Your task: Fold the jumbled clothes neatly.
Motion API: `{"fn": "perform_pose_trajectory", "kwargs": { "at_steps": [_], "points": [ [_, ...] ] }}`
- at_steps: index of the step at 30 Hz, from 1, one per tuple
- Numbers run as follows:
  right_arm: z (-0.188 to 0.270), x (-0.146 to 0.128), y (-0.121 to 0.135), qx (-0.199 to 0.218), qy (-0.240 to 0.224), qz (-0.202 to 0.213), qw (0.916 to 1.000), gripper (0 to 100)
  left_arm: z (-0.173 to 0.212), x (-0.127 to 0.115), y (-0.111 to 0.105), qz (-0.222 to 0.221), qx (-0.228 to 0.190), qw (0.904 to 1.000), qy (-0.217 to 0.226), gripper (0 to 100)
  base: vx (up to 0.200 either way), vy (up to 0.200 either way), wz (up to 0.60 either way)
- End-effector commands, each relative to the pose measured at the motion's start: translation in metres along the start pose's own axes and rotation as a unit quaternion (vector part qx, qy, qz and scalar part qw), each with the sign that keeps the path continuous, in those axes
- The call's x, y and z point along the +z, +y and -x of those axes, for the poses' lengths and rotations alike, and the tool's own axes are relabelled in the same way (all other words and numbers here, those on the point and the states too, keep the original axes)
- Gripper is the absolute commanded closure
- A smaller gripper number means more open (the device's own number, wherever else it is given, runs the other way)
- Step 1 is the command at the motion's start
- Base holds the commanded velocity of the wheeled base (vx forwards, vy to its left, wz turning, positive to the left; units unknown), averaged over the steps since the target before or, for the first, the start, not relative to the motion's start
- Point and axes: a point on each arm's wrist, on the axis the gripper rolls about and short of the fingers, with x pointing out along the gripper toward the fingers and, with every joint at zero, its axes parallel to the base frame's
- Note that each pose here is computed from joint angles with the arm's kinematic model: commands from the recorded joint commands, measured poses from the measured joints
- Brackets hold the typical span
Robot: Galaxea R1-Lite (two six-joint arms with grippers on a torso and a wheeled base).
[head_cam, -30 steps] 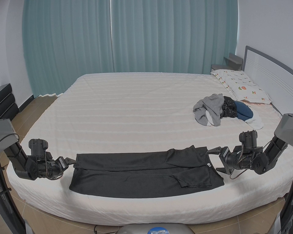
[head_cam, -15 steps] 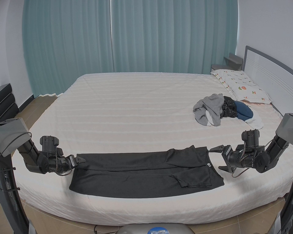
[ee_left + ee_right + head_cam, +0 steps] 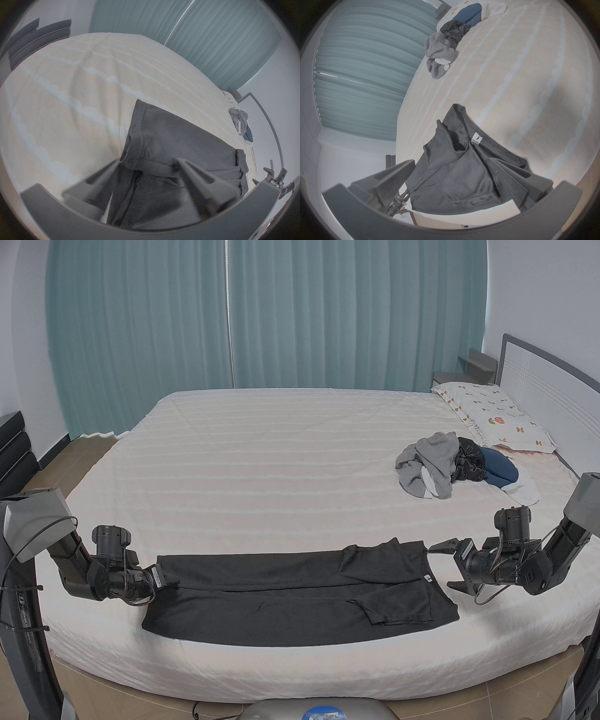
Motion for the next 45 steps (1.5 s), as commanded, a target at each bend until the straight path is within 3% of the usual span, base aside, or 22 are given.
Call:
{"fn": "perform_pose_trajectory", "kwargs": {
  "at_steps": [1,13,29,30,45],
  "points": [
    [0.0,0.0,-0.001,-0.001,0.001,0.0,1.0,0,0.002,0.0,0.001,0.002,0.001,1.0,-0.001,100,0.0,0.0,0.0],
    [0.0,0.0,0.0,0.0,0.001,0.0,1.0,0,0.014,0.009,-0.001,0.004,0.004,0.9997,-0.023,100,0.0,0.0,0.0],
    [-0.001,-0.001,0.0,0.0,0.002,0.0,1.0,0,0.011,0.006,0.0,0.008,0.005,0.9998,-0.016,100,0.0,0.0,0.0],
    [-0.001,-0.001,-0.001,-0.001,0.003,0.0,1.0,0,0.011,0.006,0.0,0.008,0.005,0.9998,-0.016,0,0.0,0.0,0.0],
    [-0.001,-0.001,0.0,0.0,0.002,0.001,1.0,0,0.012,0.007,-0.01,-0.002,-0.012,0.9995,-0.028,0,0.0,0.0,0.0]
  ]
}}
